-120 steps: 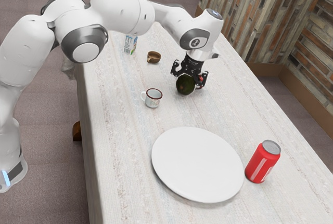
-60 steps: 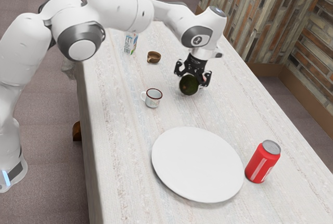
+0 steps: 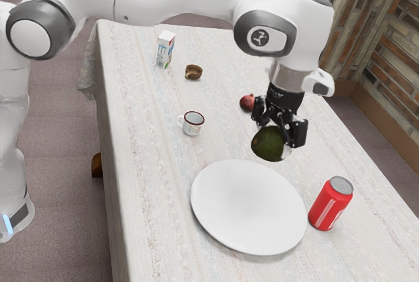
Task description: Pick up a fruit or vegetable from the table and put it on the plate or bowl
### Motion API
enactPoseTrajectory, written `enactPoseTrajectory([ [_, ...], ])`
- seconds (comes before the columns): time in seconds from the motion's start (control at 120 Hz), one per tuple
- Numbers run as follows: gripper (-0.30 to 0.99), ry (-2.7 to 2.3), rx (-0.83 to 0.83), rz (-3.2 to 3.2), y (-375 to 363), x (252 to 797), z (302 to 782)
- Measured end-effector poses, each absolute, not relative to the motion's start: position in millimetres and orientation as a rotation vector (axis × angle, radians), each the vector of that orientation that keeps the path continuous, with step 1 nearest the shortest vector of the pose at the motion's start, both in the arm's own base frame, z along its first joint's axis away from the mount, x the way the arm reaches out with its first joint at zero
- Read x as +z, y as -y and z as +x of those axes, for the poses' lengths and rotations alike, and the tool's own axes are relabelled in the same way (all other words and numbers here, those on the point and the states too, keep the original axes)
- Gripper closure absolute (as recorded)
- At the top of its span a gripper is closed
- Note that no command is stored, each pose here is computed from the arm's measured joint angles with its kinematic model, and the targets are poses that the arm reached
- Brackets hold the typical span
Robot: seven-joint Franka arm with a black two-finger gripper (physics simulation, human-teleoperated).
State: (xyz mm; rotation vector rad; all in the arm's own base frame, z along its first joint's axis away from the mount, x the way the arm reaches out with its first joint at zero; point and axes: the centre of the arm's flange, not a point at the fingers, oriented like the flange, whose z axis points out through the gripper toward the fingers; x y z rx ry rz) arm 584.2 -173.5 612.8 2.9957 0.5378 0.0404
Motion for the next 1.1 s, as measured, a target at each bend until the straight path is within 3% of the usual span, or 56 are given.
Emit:
enactPoseTrajectory([
  [0.133,0.53,-0.391,0.002,3.037,241.2,580.3,599.4],
  [0.267,0.52,-0.386,0.008,3.051,252.6,569.2,610.4],
  [0.35,0.3,-0.401,0.017,3.048,252.9,570.3,610.3],
  [0.492,0.16,-0.423,0.009,3.036,254.4,566.6,611.0],
  [1.1,0.01,-0.481,0.013,3.038,252.1,558.2,612.7],
])
